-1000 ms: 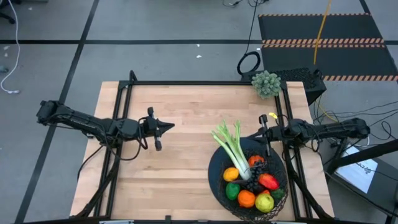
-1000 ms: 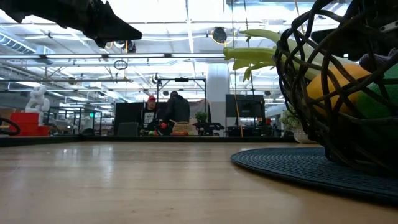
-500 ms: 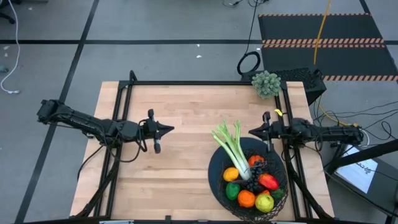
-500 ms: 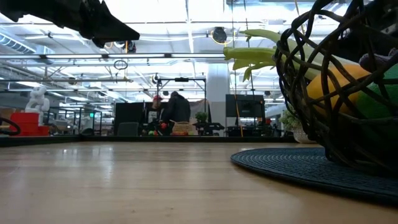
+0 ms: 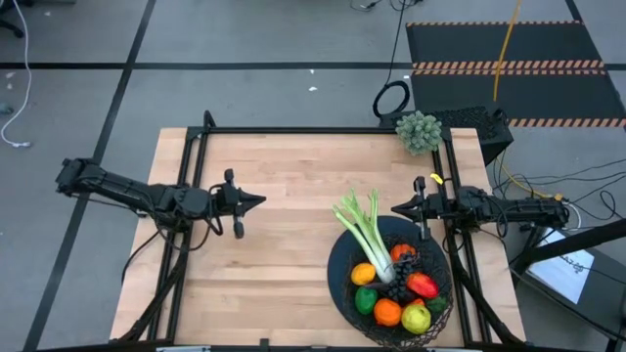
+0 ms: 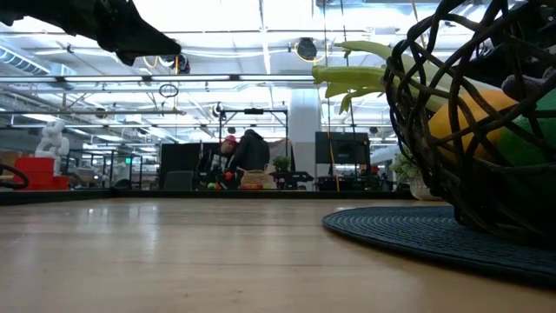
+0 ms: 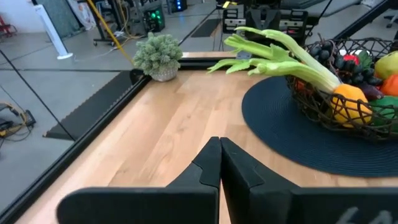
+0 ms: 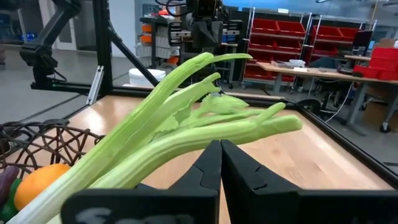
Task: Build produce basket
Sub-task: Return to Home Position
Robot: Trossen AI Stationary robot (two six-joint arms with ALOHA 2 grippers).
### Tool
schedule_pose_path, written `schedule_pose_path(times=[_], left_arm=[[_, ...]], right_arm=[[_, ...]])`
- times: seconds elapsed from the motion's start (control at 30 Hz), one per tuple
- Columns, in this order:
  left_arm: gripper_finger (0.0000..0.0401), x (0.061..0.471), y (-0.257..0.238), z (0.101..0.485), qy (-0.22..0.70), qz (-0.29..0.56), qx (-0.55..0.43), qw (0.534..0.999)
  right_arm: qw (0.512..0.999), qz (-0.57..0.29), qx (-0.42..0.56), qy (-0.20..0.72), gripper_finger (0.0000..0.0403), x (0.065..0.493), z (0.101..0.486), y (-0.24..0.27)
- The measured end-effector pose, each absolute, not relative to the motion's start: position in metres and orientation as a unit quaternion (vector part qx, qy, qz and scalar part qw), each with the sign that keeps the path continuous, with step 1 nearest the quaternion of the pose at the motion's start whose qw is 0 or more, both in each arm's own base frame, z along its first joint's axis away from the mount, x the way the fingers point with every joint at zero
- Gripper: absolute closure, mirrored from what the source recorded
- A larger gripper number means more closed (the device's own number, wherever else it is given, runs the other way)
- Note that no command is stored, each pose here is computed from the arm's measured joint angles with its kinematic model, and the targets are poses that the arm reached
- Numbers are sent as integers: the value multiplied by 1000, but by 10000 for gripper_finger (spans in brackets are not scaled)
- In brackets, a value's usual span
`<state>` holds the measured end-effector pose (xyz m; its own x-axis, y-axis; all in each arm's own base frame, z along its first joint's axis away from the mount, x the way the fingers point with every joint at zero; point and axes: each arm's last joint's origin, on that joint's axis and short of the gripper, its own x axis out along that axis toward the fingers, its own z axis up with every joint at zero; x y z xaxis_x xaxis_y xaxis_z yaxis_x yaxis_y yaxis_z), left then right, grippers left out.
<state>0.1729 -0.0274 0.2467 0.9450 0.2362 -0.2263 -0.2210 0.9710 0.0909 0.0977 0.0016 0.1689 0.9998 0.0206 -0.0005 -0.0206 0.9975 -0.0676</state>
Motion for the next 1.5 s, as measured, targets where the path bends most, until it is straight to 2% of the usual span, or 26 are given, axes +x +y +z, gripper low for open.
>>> schedule_pose_path(times=[0.23, 0.37, 0.5, 0.7, 0.87, 1.0, 1.23, 1.5], left_arm=[[382, 161, -25, 248, 130, 117, 29, 984], [388, 156, -24, 240, 132, 116, 32, 984], [398, 151, -22, 227, 120, 116, 31, 985], [386, 143, -21, 211, 93, 104, 41, 989], [398, 135, -19, 199, 89, 103, 45, 990], [388, 129, -18, 188, 85, 103, 44, 990], [398, 119, -17, 183, 44, 81, 47, 995], [390, 114, -16, 180, 23, 62, 56, 996]], right_arm=[[999, 10, -42, 0, 403, 98, 169, 2], [999, 10, -41, 1, 403, 98, 169, 2], [999, 10, -37, 2, 403, 98, 168, 2], [999, 10, -36, 3, 403, 98, 168, 2], [999, 10, -36, 3, 403, 98, 168, 2], [999, 10, -36, 4, 403, 98, 168, 2], [999, 9, -36, 4, 403, 98, 168, 2], [999, 9, -36, 4, 403, 98, 168, 2]])
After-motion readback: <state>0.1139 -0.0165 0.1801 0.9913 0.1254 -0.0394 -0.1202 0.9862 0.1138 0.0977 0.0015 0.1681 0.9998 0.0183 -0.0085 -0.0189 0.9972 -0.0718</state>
